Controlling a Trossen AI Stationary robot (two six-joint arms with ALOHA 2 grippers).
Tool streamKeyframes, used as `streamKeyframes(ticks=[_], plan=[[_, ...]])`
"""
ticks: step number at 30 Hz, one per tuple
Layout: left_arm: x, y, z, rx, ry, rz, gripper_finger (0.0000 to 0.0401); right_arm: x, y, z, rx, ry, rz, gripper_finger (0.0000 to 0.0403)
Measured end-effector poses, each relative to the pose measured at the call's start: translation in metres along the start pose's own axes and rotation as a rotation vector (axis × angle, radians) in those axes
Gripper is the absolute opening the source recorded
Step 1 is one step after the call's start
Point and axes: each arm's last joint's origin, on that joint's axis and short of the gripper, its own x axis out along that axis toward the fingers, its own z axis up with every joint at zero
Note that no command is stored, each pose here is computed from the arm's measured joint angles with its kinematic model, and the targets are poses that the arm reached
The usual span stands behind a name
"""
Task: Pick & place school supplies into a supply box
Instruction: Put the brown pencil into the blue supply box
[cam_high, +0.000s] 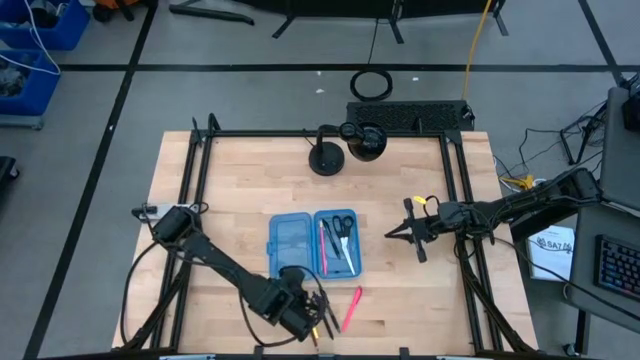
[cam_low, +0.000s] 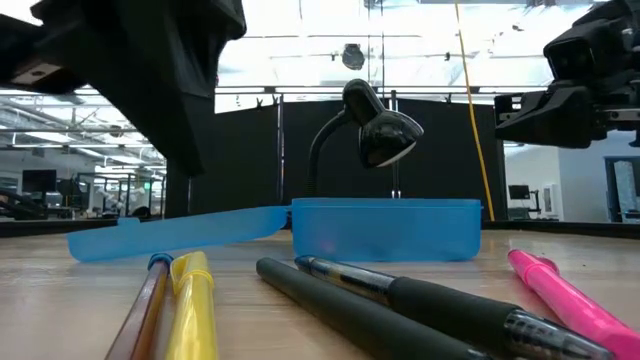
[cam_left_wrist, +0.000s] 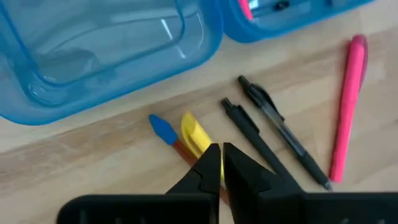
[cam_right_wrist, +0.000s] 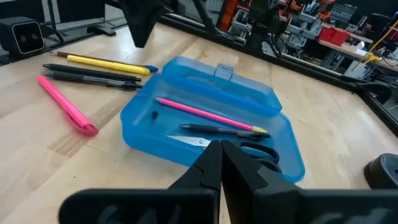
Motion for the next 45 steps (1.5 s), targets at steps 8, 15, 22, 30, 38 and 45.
streamKeyframes(ticks=[8, 15, 22, 30, 38, 45], plan=[[0.007, 0.005, 0.002, -0.096, 0.011, 0.025, 0.0129, 0.000, 0.000, 0.000, 0.002, 0.000, -0.001, 0.0000], [0.022, 0.020, 0.002, -0.273, 0.132, 0.148, 0.0185, 0.000, -0.001, 0.002, 0.002, -0.010, -0.036, 0.0000], [0.028, 0.026, 0.004, -0.296, 0.048, 0.142, 0.0171, 0.000, -0.001, 0.002, 0.002, -0.013, -0.034, 0.0000], [0.033, 0.029, 0.010, -0.286, 0.031, 0.153, 0.0153, 0.000, -0.002, 0.003, 0.028, -0.030, -0.038, 0.0000], [0.038, 0.026, 0.022, -0.277, 0.005, 0.147, 0.0152, 0.000, -0.002, 0.004, 0.032, -0.033, -0.038, 0.0000], [0.053, 0.021, 0.024, -0.249, 0.037, 0.131, 0.0152, 0.000, -0.002, 0.003, 0.033, -0.027, -0.036, 0.0000]])
